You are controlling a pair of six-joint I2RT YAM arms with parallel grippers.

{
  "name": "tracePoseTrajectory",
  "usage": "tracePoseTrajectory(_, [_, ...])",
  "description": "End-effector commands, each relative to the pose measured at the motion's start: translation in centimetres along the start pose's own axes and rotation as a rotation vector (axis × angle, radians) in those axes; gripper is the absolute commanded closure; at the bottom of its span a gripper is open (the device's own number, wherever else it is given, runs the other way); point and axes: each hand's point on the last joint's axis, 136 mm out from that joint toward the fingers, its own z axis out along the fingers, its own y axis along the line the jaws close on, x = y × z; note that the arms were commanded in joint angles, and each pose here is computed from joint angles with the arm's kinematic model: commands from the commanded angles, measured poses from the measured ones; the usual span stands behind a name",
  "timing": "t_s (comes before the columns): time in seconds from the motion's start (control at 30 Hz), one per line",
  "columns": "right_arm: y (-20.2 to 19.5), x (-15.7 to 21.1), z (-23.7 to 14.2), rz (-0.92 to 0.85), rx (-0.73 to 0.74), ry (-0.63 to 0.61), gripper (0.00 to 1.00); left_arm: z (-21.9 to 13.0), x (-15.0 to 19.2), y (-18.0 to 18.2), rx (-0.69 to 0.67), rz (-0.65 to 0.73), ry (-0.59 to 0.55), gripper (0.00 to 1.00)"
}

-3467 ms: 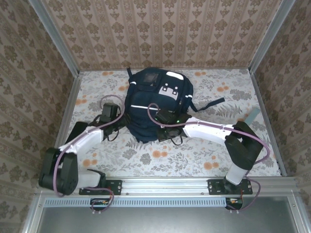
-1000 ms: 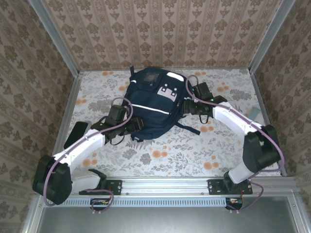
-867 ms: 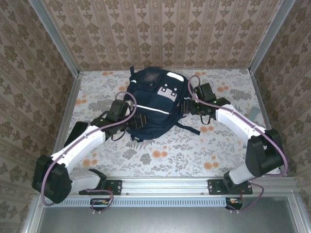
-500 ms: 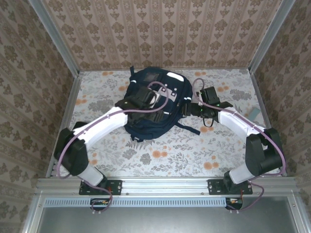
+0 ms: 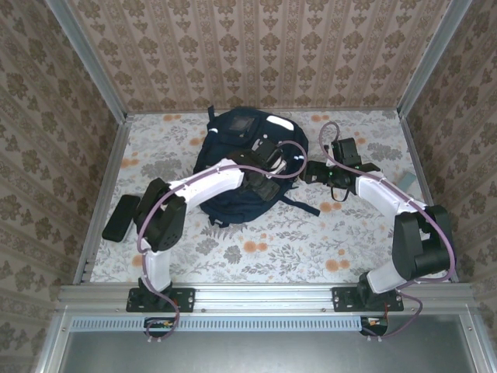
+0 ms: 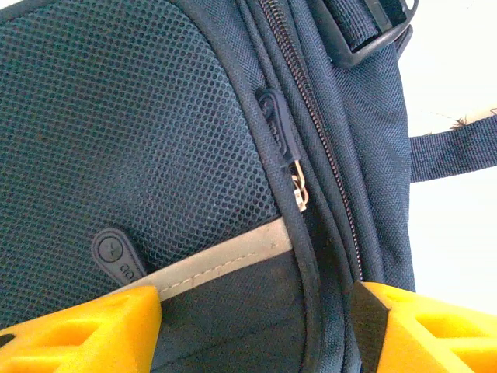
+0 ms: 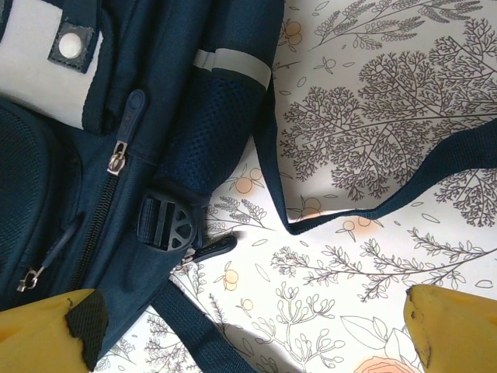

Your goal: Pack the student bag

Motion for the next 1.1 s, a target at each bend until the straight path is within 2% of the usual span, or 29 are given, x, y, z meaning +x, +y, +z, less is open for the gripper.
tracePoseTrajectory(0.0, [0.6,0.1,0.7,0.037,-0.047,0.022,0.0,0.0,-0.1,1.2,-0.077,0.035,0.025,0.32])
tracePoseTrajectory(0.1, [1.5,0.0,1.2,0.062,-0.094,0.038,0.04,0.5,0.3,2.8,-0.17,0.029,0.057,0.38])
tracePoseTrajectory(0.17, [2.2,-0.4,1.5,0.087,-0.13,0.044,0.09,0.6,0.3,2.8,-0.173,0.024,0.058,0.47])
tracePoseTrajectory(0.2, [2.7,-0.6,1.7,0.101,-0.151,0.051,0.14,0.5,0.2,2.8,-0.165,0.021,0.052,0.55])
tracePoseTrajectory(0.23, [3.0,-0.9,2.0,0.118,-0.168,0.055,0.22,0.3,0.1,2.6,-0.154,0.021,0.041,0.6])
tracePoseTrajectory(0.3, [3.6,-1.4,2.6,0.156,-0.187,0.068,0.3,-0.2,-0.3,2.6,-0.154,0.014,0.006,0.7])
tracePoseTrajectory(0.47, [5.2,-2.9,3.9,0.191,-0.2,0.061,0.38,-2.7,-1.7,3.6,-0.202,-0.012,-0.128,0.86])
tracePoseTrajectory(0.67, [7.4,-4.2,6.6,0.194,-0.22,0.102,0.45,-4.7,-2.4,4.2,-0.225,-0.039,-0.229,0.94])
tracePoseTrajectory(0.9, [9.4,-4.9,8.6,0.187,-0.257,0.136,0.53,-5.2,-2.2,4.4,-0.232,-0.047,-0.242,0.96])
tracePoseTrajectory(1.07, [9.4,-4.4,9.5,0.176,-0.255,0.175,0.6,-5.2,-2.2,4.4,-0.228,-0.051,-0.245,0.97])
